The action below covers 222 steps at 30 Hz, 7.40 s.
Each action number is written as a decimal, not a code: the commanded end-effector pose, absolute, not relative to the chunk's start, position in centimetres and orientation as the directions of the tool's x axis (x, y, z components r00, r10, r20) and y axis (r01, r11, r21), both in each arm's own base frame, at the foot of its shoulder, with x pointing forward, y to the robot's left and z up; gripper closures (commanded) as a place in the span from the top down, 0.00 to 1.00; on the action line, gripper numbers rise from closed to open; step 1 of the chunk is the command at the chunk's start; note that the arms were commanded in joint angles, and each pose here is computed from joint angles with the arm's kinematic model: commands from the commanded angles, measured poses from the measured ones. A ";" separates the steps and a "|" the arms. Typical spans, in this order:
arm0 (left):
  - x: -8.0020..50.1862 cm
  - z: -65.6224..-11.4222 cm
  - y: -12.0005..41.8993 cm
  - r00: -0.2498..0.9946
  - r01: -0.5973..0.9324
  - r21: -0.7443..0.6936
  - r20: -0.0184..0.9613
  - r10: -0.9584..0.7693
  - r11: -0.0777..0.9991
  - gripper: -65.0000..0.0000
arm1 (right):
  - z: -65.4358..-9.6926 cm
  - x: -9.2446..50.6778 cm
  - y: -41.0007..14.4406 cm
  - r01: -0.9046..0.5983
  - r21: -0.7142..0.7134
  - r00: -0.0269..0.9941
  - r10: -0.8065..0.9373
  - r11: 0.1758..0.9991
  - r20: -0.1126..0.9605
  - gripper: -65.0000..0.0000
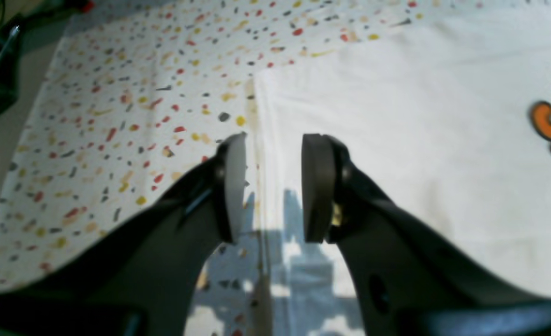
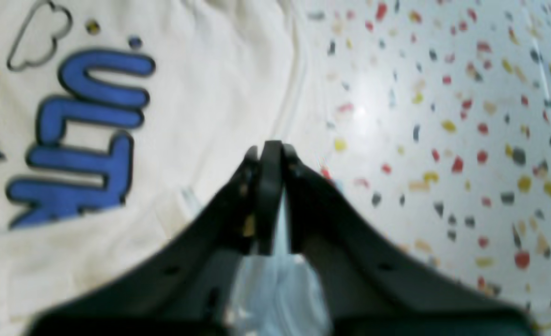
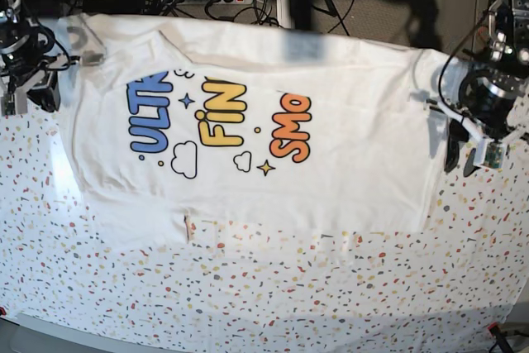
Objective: Fold the T-shirt properly
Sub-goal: 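Pull the shirt toward the robot with both grippers, flattening it, then move both grippers to the shirt's side edges and grasp them, then fold the shirt's hem half over toward the collar with both grippers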
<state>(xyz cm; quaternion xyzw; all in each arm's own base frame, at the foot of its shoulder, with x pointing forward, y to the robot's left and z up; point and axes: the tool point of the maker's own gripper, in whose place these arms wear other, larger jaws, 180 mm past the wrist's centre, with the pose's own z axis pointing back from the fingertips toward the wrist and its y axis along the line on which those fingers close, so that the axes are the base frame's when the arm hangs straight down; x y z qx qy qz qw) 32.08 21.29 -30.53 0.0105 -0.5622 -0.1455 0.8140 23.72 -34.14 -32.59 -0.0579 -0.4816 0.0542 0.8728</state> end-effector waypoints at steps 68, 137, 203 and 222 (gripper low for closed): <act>48.6 -40.8 19.2 0.672 0.272 -0.240 0.741 -0.005 0.932 0.00 | -31.9 45.2 -33.7 -0.061 -0.019 0.672 0.055 0.998 0.738 0.45; 48.3 -38.4 22.3 0.483 0.189 -0.352 0.846 0.226 0.917 0.00 | -35.1 41.3 -29.0 -0.304 0.000 0.597 0.191 0.953 0.779 0.00; 30.4 -38.1 25.5 0.609 0.376 -0.165 0.786 -0.109 0.912 0.03 | -36.5 23.1 -32.1 -0.125 -0.069 0.646 0.134 0.990 0.751 0.05; 27.5 -39.6 27.7 0.745 0.279 -0.261 0.667 -0.036 0.924 0.52 | -36.6 23.1 -32.2 -0.120 -0.068 0.656 0.131 0.990 0.743 0.46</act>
